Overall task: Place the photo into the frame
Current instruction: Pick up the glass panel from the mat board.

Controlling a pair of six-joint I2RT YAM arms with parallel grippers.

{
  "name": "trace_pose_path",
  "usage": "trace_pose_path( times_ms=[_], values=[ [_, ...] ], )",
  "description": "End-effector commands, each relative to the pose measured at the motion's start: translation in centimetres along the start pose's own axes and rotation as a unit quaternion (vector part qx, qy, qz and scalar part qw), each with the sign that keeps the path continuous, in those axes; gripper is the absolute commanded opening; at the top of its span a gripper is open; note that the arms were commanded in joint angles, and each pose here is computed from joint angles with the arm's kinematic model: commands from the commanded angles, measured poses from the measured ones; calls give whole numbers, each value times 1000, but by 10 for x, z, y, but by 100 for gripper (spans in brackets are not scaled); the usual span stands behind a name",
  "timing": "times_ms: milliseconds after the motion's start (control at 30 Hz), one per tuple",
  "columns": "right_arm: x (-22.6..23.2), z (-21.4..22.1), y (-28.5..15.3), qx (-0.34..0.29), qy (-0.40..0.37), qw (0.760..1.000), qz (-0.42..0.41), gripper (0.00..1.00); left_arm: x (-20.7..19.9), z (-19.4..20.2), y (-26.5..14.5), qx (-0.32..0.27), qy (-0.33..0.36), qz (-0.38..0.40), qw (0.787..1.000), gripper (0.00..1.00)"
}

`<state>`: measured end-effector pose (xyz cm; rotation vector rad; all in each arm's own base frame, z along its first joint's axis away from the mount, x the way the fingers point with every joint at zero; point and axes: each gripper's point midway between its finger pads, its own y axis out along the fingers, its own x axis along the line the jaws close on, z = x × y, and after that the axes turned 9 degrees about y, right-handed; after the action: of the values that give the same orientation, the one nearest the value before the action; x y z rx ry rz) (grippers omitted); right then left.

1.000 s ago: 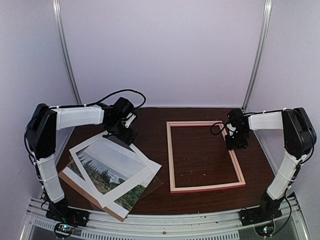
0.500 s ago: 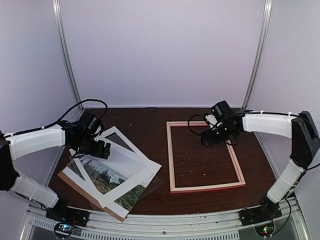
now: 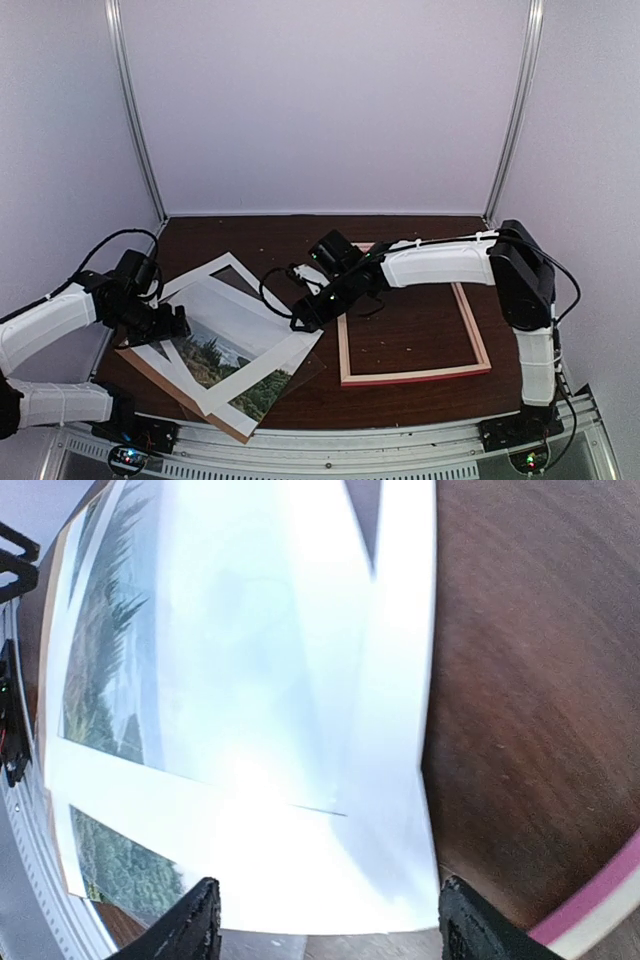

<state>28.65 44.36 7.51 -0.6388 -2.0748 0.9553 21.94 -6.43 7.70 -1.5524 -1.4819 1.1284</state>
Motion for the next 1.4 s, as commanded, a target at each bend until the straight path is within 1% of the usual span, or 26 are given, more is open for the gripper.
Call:
trace_pose_path(
  times_ms=[0,167,333,433,567,733,967,1200,1367],
  values=[
    [31,-7,11,12,16,998,-53,70,-12,14,-1,21,-62,50,997,98],
    [32,1,29,36,33,997,-58,64,-9,28,1,21,-102,54,993,98],
    [28,7,38,48,50,996,-56,60,-5,36,1,17,-123,54,991,98],
    [28,10,41,54,60,995,-61,59,-8,43,6,25,-136,66,988,98],
    [30,14,43,57,72,993,-71,58,-5,51,10,34,-141,60,988,97],
    [29,17,47,61,88,991,-76,55,-3,54,15,29,-150,61,986,97],
    [28,21,52,65,110,989,-77,53,-6,60,25,47,-149,69,985,94],
    [22,25,54,70,125,988,-65,51,-9,69,31,58,-162,79,982,92],
    [16,22,49,61,124,989,-49,52,-10,68,32,56,-159,82,982,92]
  ],
)
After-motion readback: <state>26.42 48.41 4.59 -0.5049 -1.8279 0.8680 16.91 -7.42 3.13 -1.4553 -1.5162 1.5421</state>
